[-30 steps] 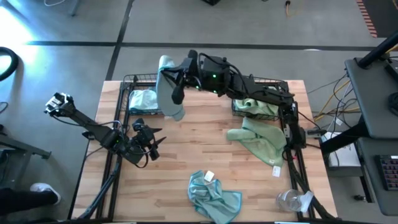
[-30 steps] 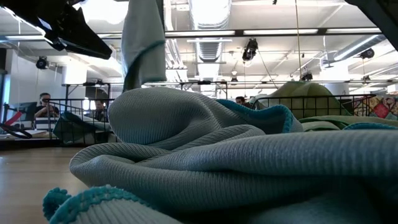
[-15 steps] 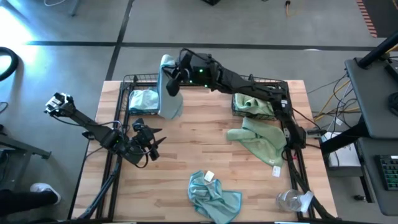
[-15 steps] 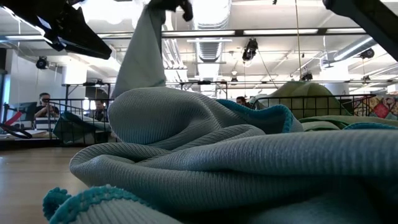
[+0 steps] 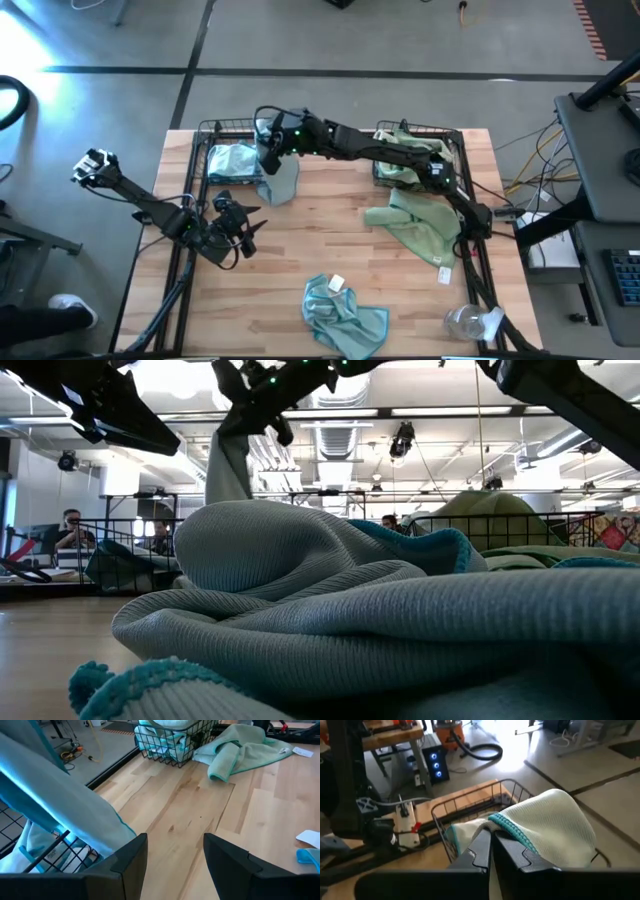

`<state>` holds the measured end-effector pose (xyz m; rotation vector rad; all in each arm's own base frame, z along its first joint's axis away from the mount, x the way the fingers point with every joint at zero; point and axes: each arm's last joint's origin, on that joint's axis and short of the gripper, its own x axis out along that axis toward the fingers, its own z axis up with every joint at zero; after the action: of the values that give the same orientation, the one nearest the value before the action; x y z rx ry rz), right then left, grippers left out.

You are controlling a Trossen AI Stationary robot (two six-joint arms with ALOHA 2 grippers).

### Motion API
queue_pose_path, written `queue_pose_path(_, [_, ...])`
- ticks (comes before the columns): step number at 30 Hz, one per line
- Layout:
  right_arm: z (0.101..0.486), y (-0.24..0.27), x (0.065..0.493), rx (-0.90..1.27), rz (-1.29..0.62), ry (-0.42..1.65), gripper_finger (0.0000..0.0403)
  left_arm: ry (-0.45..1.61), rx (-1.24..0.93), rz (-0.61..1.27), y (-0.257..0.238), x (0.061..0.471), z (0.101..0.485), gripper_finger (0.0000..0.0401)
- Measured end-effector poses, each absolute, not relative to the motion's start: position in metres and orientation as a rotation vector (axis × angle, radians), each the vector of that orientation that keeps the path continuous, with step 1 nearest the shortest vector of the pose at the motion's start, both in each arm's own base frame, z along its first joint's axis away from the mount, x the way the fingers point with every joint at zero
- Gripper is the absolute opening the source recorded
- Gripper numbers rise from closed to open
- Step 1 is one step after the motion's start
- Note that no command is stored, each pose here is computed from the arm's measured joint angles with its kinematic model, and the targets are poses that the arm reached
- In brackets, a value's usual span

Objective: Sort microfiber towel by color & place in baskets
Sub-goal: Put the blue microfiber towel into the left wire basket

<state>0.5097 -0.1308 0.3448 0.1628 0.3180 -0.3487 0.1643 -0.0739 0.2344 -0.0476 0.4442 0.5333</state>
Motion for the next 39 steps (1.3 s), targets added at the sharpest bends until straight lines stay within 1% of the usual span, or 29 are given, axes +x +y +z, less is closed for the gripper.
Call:
queue_pose_path(9, [0.324, -0.132, 0.516, 0.201, -0.348, 0.390, 0.0009, 0.444, -0.048, 0.533, -0.074, 0.164, 0.234, 0.0178])
queue_pose_path(16, [0.322, -0.131, 0.515, 0.220, -0.351, 0.401, 0.0009, 0.445, -0.046, 0.533, -0.074, 0.164, 0.234, 0.0178])
queue_pose_path(19, [0.328, -0.126, 0.514, 0.227, -0.310, 0.394, 0.0009, 0.444, -0.048, 0.533, -0.074, 0.164, 0.234, 0.0178])
queue_pose_path(23, [0.347, -0.115, 0.506, 0.267, -0.255, 0.372, 0.0009, 0.443, -0.048, 0.533, -0.074, 0.164, 0.235, 0.0178])
queue_pose_path(31, [0.373, -0.071, 0.488, 0.224, -0.179, 0.448, 0.0009, 0.427, -0.058, 0.540, -0.074, 0.165, 0.236, 0.0178])
queue_pose_path(35, [0.385, -0.049, 0.478, 0.202, -0.137, 0.476, 0.0009, 0.415, 0.001, 0.557, -0.073, 0.166, 0.240, 0.0178])
queue_pose_path(39, [0.396, -0.032, 0.470, 0.196, -0.111, 0.476, 0.0009, 0.387, 0.105, 0.608, -0.071, 0.168, 0.249, 0.0178])
